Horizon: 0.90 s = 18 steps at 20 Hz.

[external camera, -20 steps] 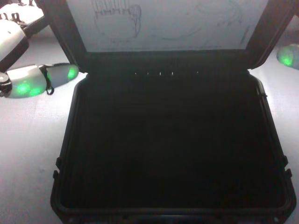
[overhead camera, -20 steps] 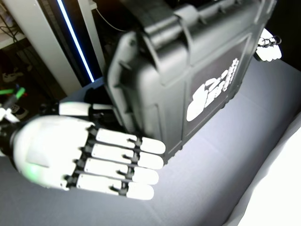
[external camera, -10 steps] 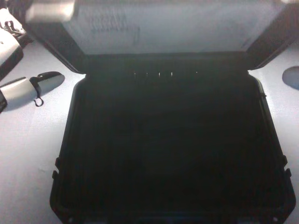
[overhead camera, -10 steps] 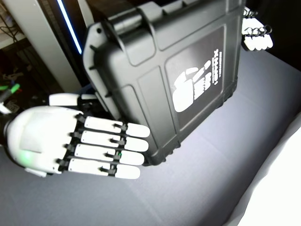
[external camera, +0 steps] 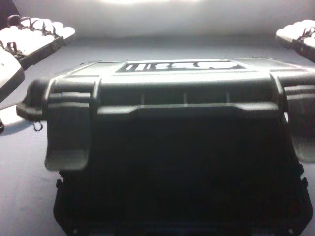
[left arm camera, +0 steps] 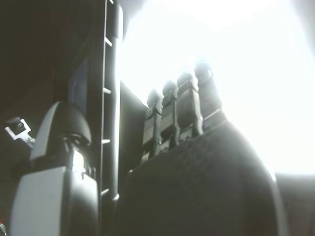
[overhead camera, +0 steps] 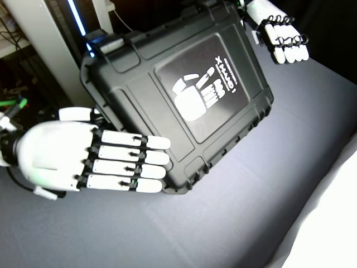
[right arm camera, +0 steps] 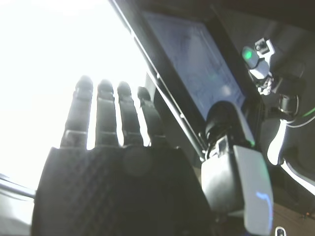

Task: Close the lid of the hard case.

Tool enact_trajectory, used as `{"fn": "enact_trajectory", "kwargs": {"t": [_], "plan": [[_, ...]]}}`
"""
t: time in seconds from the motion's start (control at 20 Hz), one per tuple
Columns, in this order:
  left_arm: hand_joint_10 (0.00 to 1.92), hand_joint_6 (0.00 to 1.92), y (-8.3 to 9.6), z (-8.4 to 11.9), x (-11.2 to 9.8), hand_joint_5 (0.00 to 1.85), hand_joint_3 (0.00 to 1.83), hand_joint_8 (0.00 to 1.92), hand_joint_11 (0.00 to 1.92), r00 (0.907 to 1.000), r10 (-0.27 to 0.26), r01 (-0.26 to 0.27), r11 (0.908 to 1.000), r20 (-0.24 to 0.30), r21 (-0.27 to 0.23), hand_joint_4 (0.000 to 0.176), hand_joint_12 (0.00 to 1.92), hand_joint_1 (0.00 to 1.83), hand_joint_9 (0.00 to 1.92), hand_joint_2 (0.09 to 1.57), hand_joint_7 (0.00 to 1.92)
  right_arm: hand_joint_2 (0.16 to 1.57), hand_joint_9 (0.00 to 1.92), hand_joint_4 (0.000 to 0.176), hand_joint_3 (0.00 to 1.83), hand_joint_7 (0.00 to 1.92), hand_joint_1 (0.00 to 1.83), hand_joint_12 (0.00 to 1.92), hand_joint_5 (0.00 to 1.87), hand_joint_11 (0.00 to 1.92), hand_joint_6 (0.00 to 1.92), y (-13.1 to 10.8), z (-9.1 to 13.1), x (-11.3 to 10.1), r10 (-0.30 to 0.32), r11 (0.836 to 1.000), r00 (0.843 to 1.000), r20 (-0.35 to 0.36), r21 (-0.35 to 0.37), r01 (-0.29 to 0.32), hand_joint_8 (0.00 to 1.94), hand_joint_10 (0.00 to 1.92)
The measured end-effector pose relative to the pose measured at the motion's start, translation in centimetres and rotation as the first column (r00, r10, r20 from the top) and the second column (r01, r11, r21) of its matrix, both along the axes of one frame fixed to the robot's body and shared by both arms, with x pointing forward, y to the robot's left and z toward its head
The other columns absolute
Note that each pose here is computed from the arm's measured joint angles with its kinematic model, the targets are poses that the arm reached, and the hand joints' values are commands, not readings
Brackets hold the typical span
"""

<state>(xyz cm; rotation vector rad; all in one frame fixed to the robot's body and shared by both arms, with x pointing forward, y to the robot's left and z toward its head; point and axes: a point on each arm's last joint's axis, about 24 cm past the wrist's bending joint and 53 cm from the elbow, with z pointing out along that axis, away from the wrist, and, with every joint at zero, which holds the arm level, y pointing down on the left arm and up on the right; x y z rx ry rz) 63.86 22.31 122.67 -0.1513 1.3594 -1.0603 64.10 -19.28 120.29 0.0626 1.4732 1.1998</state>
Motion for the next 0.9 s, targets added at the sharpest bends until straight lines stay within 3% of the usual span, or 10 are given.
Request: {"fn": "enact_trajectory", "kwargs": {"t": [0.1, 0.25, 0.35, 0.45, 0.55, 0.75, 0.9], "plan": [[0.01, 0.00, 0.2, -0.3, -0.4, 0.17, 0.00, 0.01, 0.04, 0.9999, 0.002, -0.002, 0.9999, -0.010, 0.010, 0.000, 0.10, 0.63, 0.09, 1.28, 0.15, 1.29, 0.02, 0.000, 0.00, 0.01, 0.01, 0.03, 0.00, 0.06, 0.00, -0.5, -0.6, -0.2, -0.003, 1.000, 1.000, -0.017, -0.015, 0.002, 0.00, 0.00], [0.00, 0.00, 0.5, -1.1, -1.2, 0.21, 0.00, 0.00, 0.00, 0.9995, 0.002, -0.001, 0.9996, -0.031, 0.028, 0.000, 0.42, 0.58, 0.17, 1.27, 0.20, 1.31, 0.02, 0.000, 0.00, 0.00, 0.02, 0.03, 0.00, 0.07, 0.00, -0.9, -1.3, -0.6, -0.010, 0.999, 0.999, -0.042, -0.040, 0.008, 0.00, 0.00], [0.00, 0.00, 0.5, -1.7, -1.9, 0.17, 0.00, 0.00, 0.00, 0.9988, -0.006, 0.008, 0.9989, -0.049, 0.047, 0.000, 0.47, 0.47, 0.17, 1.27, 0.18, 1.29, 0.01, 0.000, 0.00, 0.00, 0.00, 0.03, 0.00, 0.05, 0.00, -0.9, -1.9, -1.0, -0.004, 0.998, 0.998, -0.057, -0.056, 0.000, 0.00, 0.00], [0.00, 0.00, 0.8, -2.4, -2.1, 0.13, 0.00, 0.00, 0.00, 0.9974, 0.001, 0.004, 0.9981, -0.072, 0.061, 0.000, 0.26, 0.38, 0.13, 1.19, 0.15, 1.25, 0.00, 0.003, 0.00, 0.00, 0.00, 0.00, 0.00, 0.00, 0.00, -1.2, -2.6, -1.2, -0.010, 0.998, 0.997, -0.077, -0.066, 0.004, 0.00, 0.00], [0.00, 0.00, 1.2, -2.7, -2.6, 0.14, 0.00, 0.00, 0.00, 0.9963, 0.008, -0.001, 0.9968, -0.086, 0.079, 0.000, 0.36, 0.36, 0.16, 1.19, 0.18, 1.25, 0.00, 0.000, 0.00, 0.00, 0.00, 0.00, 0.00, 0.00, 0.00, -1.4, -2.8, -1.5, -0.012, 0.997, 0.996, -0.085, -0.079, 0.006, 0.00, 0.00], [0.00, 0.00, 1.6, -2.7, -3.6, 0.16, 0.00, 0.00, 0.00, 0.9963, 0.009, -0.001, 0.9961, -0.086, 0.088, 0.000, 0.36, 0.39, 0.16, 1.19, 0.19, 1.26, 0.00, 0.000, 0.00, 0.00, 0.00, 0.00, 0.00, 0.00, 0.00, -2.2, -3.0, -2.4, -0.020, 0.996, 0.995, -0.102, -0.091, 0.011, 0.00, 0.00], [0.00, 0.00, 1.5, -2.9, -4.3, 0.15, 0.00, 0.00, 0.00, 0.9954, 0.001, 0.009, 0.9947, -0.096, 0.102, 0.000, 0.41, 0.42, 0.16, 1.21, 0.17, 1.23, 0.00, 0.000, 0.00, 0.00, 0.10, 0.02, 0.00, 0.04, 0.00, -2.6, -2.3, -2.9, -0.020, 0.997, 0.996, -0.091, -0.081, 0.013, 0.00, 0.00]]}}
